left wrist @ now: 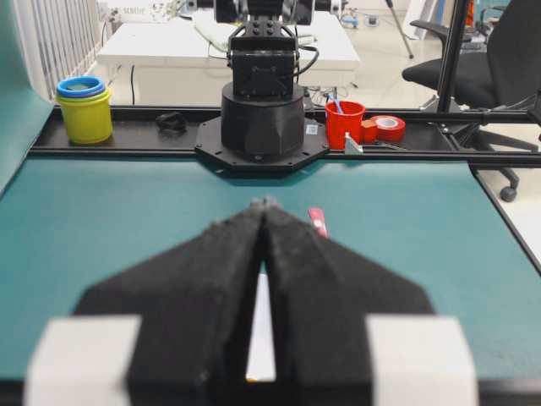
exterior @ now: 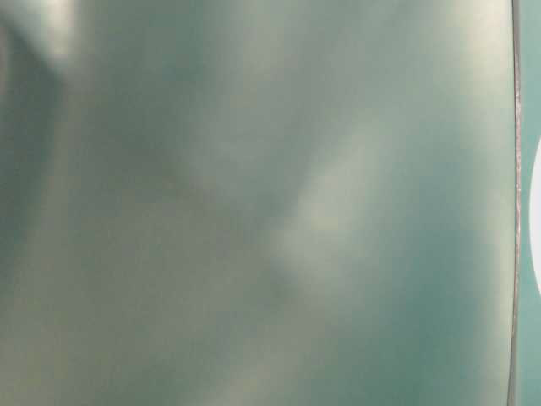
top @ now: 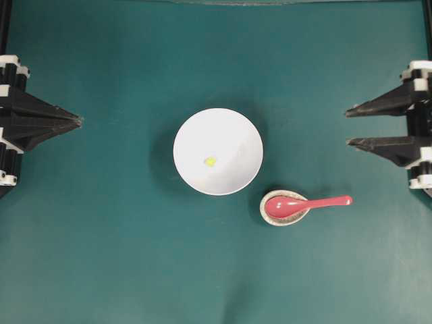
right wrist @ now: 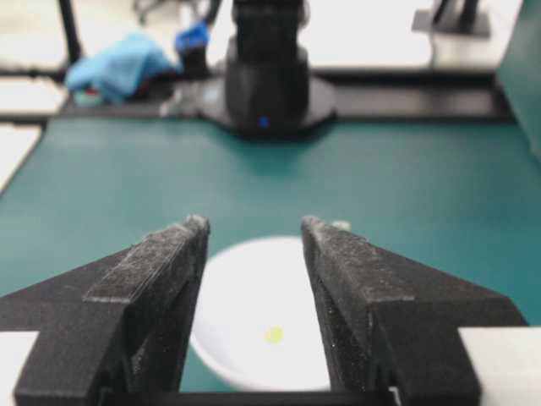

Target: Scoop the yellow hexagonal prism block from the bowl with a spoon using the right arm.

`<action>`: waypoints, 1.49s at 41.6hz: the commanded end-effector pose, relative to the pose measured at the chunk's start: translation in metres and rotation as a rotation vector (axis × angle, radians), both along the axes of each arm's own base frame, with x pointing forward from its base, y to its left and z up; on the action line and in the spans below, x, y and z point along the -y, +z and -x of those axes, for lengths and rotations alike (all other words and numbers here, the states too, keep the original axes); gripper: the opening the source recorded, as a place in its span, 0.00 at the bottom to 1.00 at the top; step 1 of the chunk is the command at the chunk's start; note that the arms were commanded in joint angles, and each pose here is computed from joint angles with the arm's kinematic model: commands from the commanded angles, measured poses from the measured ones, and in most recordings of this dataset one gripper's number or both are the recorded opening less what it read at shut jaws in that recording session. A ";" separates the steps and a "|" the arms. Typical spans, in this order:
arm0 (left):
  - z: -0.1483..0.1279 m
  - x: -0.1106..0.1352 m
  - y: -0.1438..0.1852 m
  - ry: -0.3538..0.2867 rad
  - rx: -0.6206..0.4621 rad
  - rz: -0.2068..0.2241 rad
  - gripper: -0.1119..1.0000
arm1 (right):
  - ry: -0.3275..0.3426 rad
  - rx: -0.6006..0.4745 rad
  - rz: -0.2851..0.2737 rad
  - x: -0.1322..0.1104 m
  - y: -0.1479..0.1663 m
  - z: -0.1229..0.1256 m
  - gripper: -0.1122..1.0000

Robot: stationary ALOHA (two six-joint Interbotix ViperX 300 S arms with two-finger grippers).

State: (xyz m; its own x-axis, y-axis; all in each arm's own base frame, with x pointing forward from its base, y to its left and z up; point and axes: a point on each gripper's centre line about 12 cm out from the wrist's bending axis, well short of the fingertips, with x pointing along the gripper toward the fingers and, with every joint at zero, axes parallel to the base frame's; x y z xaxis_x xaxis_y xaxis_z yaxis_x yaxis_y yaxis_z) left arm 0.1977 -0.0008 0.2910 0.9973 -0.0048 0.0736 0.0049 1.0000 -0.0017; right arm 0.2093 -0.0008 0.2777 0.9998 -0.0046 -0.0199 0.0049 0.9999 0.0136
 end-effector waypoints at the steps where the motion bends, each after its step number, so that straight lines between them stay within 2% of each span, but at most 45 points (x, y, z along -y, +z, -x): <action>1: -0.003 0.001 0.007 -0.004 0.011 -0.003 0.10 | -0.004 -0.017 -0.010 0.001 -0.007 -0.004 0.57; 17: -0.004 0.000 0.003 -0.002 -0.012 -0.003 0.10 | -0.001 -0.040 -0.096 -0.008 -0.077 -0.002 0.57; 31: -0.004 0.000 0.002 -0.002 -0.023 -0.005 0.10 | 0.037 -0.045 -0.162 -0.027 -0.121 0.003 0.57; 43: -0.004 0.001 0.001 -0.004 -0.029 -0.006 0.10 | 0.067 -0.112 -0.168 -0.048 -0.149 0.000 0.57; 62: -0.004 0.000 0.001 -0.002 -0.029 -0.014 0.10 | 0.075 -0.196 -0.107 -0.066 -0.181 0.001 0.57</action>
State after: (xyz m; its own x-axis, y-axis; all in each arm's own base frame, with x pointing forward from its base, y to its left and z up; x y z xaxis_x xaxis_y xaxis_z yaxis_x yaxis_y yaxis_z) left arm 0.1991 -0.0008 0.2855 0.9995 -0.0050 0.0322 0.0048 1.0000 0.0059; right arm 0.2041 0.0623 0.0975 0.9717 0.0826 -0.2212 -0.0548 0.9901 0.1289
